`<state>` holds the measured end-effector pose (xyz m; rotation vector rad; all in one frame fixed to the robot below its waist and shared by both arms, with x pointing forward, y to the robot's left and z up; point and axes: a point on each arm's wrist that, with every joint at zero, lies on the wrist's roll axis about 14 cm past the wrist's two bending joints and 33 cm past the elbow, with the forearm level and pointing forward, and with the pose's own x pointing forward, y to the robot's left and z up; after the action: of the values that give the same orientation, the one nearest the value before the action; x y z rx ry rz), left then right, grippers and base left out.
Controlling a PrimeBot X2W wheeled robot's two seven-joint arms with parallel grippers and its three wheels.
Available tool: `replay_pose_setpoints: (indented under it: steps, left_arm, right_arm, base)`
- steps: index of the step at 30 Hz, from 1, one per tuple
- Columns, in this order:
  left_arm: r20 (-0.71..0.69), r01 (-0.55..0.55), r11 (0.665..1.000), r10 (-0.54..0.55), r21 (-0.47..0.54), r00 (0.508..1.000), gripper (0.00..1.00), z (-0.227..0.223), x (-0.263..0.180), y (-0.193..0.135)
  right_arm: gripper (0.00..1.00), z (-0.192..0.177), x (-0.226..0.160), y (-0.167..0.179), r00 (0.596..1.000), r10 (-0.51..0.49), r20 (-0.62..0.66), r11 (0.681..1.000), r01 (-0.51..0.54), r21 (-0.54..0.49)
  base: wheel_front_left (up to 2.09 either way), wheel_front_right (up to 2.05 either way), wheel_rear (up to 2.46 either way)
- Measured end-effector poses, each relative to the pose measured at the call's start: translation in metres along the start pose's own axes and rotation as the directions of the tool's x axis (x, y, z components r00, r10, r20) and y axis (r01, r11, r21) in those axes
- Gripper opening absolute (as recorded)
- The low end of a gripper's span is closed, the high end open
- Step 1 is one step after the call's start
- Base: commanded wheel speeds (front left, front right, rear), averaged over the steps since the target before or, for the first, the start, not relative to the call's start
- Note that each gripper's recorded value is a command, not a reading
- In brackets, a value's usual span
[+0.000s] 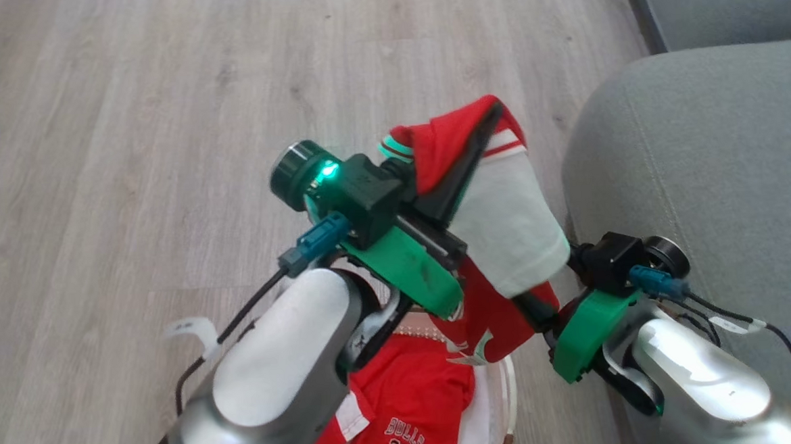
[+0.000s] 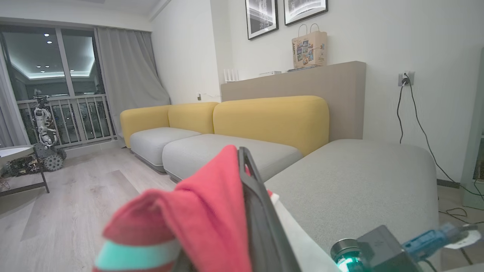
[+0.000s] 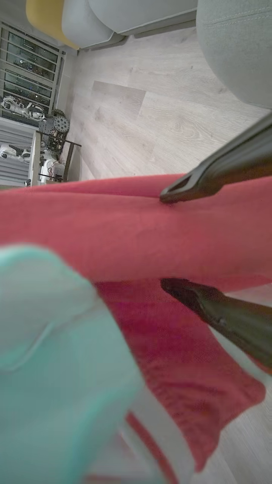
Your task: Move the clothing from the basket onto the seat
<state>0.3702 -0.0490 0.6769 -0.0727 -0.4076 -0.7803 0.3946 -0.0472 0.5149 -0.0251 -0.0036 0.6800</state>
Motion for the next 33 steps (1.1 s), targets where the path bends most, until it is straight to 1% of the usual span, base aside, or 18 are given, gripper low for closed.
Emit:
replay_pose_setpoints:
  steps: [5,10,14,15,16,17,25,29,33]
  left_arm:
    - [-0.006,0.017,1.0,-0.017,-0.005,1.0,0.0,0.002,-0.004,-0.008]
    - [-0.011,0.025,1.0,-0.025,-0.003,1.0,0.0,0.004,-0.007,-0.01]
    - [-0.017,0.023,1.0,-0.023,-0.005,1.0,0.0,0.003,-0.009,-0.01]
    - [-0.02,0.025,1.0,-0.025,-0.005,0.999,0.0,0.002,-0.009,-0.011]
    - [-0.022,0.025,1.0,-0.026,-0.008,0.999,0.0,0.002,-0.009,-0.011]
    - [-0.023,0.025,1.0,-0.025,-0.011,0.999,0.0,0.001,-0.009,-0.011]
    - [-0.03,0.008,1.0,-0.008,-0.008,1.0,0.0,-0.003,-0.006,-0.006]
    - [-0.034,-0.024,1.0,0.023,-0.017,0.999,0.0,-0.007,-0.007,0.003]
    - [-0.076,-0.046,0.999,0.044,-0.029,0.996,0.0,-0.022,-0.017,0.008]
  right_arm:
    - [1.0,-0.013,0.009,0.005,0.998,0.023,-0.053,1.0,-0.024,-0.014]
    - [1.0,-0.014,0.023,0.014,0.996,0.055,-0.067,0.998,-0.056,-0.021]
    - [1.0,-0.016,0.029,0.018,0.995,0.063,-0.075,0.998,-0.063,-0.005]
    - [0.54,-0.017,0.03,0.019,0.995,0.067,-0.079,0.998,-0.067,-0.003]
    - [0.21,-0.018,0.03,0.02,0.994,0.069,-0.083,0.998,-0.07,-0.005]
    - [0.0,-0.018,0.03,0.019,0.994,0.07,-0.085,0.998,-0.07,-0.004]
    - [0.0,-0.016,0.028,0.01,0.996,0.044,-0.076,0.999,-0.043,0.012]
    - [0.0,0.001,0.025,-0.01,1.0,-0.011,-0.025,1.0,0.011,0.015]
    - [0.0,0.015,0.022,-0.026,0.998,-0.057,0.024,0.998,0.057,0.027]
  base:
    - [0.0,0.0,0.0]
    - [0.0,0.0,0.0]
    - [0.0,0.0,0.0]
    - [0.0,0.0,0.0]
    - [0.0,0.0,0.0]
    - [0.0,0.0,0.0]
    - [0.0,0.0,0.0]
    - [0.0,0.0,0.0]
    - [0.0,0.0,0.0]
